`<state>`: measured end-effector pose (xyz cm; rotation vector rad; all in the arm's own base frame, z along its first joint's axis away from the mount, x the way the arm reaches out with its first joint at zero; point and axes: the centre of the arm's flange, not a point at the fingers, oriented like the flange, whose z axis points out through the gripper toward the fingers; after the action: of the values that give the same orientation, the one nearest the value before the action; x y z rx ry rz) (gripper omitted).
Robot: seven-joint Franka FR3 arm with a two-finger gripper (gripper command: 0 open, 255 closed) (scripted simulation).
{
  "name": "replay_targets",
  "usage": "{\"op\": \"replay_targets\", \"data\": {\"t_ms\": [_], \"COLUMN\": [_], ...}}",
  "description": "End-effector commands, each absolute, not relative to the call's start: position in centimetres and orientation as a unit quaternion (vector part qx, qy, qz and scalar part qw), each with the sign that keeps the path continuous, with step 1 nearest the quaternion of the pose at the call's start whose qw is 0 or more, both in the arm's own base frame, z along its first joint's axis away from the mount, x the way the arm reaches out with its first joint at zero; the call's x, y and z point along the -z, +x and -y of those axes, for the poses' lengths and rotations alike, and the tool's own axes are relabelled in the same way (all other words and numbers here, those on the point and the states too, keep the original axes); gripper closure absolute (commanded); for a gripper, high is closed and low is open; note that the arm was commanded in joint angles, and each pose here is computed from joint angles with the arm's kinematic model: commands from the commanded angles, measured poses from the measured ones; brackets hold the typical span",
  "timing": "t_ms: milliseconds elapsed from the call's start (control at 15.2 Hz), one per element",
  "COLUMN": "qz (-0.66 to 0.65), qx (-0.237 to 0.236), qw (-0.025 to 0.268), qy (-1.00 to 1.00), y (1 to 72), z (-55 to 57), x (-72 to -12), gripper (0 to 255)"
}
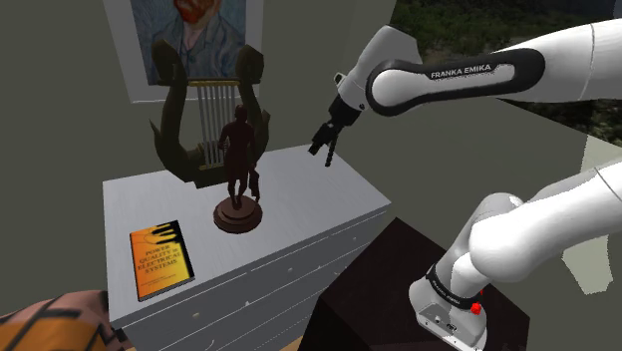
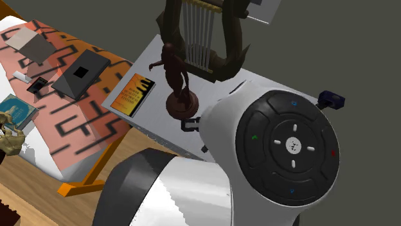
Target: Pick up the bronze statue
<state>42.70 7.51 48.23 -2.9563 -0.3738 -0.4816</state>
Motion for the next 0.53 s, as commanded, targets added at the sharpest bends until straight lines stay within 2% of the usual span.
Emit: {"op": "replay_targets", "data": {"t_ms": [0, 462], "qz": [0.142, 0.204], "qx": [0.169, 0.197], "qw": [0.063, 0.068], "qy": [-0.973, -0.957], "y": [44.1, 49.1], "z": [-8.4, -12.4], "x": [-46.3, -40.2], "gripper": [0, 0]}}
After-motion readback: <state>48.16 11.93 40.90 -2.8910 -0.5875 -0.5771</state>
